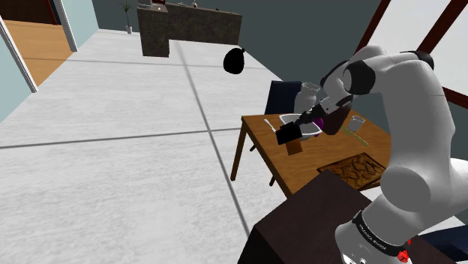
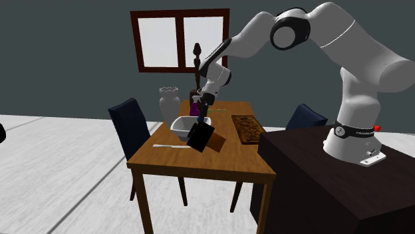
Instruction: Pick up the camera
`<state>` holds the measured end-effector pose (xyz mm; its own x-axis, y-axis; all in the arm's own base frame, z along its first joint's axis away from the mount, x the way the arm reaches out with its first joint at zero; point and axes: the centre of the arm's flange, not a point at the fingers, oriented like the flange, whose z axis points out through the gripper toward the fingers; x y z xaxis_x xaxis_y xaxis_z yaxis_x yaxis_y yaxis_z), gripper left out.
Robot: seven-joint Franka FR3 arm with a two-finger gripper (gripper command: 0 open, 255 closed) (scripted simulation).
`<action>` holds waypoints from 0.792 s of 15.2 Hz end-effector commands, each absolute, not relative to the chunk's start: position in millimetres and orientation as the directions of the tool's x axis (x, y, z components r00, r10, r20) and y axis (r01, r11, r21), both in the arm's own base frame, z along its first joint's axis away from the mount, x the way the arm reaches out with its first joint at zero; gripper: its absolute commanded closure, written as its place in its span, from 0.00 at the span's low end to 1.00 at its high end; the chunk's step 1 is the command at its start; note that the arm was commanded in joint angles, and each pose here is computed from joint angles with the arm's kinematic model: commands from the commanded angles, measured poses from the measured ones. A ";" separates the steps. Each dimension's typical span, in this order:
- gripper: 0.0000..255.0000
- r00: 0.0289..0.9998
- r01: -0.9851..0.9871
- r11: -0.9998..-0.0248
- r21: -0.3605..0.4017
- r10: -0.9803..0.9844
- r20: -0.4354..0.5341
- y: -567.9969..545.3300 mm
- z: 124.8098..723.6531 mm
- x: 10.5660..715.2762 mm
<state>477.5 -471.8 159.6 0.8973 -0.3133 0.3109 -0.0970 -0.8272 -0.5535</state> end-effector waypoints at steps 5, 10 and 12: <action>1.00 0.897 -0.097 -0.827 -0.553 -0.314 0.311 -471.8 190.7 477.1; 1.00 0.897 -0.097 -0.827 -0.553 -0.314 0.311 -471.8 217.1 477.1; 1.00 0.897 -0.097 -0.827 -0.553 -0.314 0.311 -471.8 223.2 477.0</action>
